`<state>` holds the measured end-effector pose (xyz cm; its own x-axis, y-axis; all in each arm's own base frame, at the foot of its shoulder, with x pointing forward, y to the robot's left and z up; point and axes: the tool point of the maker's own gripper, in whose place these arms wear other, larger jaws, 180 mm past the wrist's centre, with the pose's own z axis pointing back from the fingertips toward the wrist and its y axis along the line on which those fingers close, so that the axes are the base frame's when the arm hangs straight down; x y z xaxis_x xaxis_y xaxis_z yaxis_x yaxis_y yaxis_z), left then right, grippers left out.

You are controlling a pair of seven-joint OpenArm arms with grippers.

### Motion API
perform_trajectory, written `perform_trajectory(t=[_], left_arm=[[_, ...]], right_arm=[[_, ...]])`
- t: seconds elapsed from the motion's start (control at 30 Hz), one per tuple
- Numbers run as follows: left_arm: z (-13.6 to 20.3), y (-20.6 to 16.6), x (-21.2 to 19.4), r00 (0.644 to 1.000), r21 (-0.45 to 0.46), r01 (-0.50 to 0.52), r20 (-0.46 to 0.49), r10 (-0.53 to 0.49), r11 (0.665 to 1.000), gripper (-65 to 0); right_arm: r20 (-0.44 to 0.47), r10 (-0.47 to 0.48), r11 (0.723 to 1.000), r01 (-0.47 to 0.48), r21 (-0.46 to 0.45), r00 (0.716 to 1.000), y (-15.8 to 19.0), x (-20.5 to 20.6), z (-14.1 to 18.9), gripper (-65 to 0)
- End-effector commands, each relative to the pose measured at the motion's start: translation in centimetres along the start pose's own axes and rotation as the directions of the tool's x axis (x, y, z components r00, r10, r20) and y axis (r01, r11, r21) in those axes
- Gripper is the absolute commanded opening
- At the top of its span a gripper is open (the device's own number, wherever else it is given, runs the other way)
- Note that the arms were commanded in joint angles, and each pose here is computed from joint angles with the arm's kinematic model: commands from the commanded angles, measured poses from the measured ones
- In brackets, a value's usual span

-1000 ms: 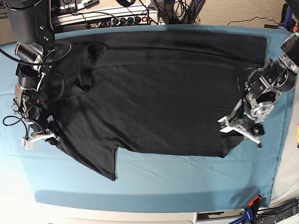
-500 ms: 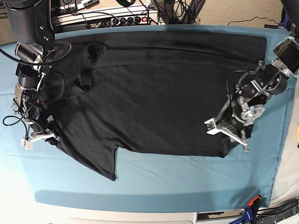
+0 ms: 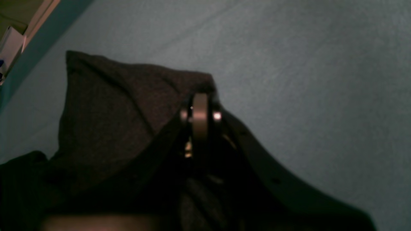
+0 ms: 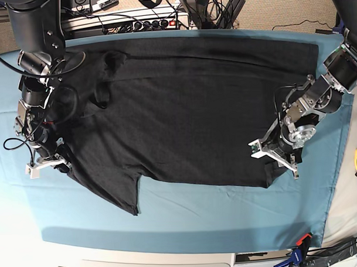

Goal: Fold the T-shirt properly
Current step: 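Move the left gripper to the other hem corner and grasp it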

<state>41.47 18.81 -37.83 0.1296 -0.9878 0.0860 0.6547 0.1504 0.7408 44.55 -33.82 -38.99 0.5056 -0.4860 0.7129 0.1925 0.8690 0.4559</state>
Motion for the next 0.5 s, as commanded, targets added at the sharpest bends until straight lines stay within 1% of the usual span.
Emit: perform_trajectory(t=[0.0, 0.1, 0.17, 0.3, 0.47], left_arm=[[0.1, 2.7, 0.0, 0.999, 0.078, 0.032, -0.003, -0.032, 0.996, -43.1], [-0.3, 2.8, 0.5, 0.985, 0.149, 0.173, -0.023, -0.171, 0.974, -43.1], [-0.4, 3.1, 0.9, 0.973, 0.195, 0.23, -0.025, -0.23, 0.953, -43.1], [-0.6, 3.4, 1.5, 0.966, 0.206, 0.258, -0.023, -0.259, 0.944, -43.1], [-0.8, 3.1, 1.6, 0.973, 0.186, 0.227, -0.008, -0.229, 0.956, -43.1]], right_arm=[[0.004, 0.025, 1.0, -0.025, -0.011, 1.0, -0.2, 1.2, 0.2, -65.0], [0.004, 0.025, 1.0, -0.025, -0.011, 1.0, -0.2, 1.2, 0.2, -65.0], [0.003, 0.025, 1.0, -0.025, -0.012, 1.0, -0.2, 1.2, 0.2, -65.0], [0.007, 0.025, 1.0, -0.025, -0.012, 1.0, -0.2, 1.3, 0.2, -65.0], [0.01, 0.025, 1.0, -0.025, -0.011, 1.0, -0.2, 1.4, 0.2, -65.0]])
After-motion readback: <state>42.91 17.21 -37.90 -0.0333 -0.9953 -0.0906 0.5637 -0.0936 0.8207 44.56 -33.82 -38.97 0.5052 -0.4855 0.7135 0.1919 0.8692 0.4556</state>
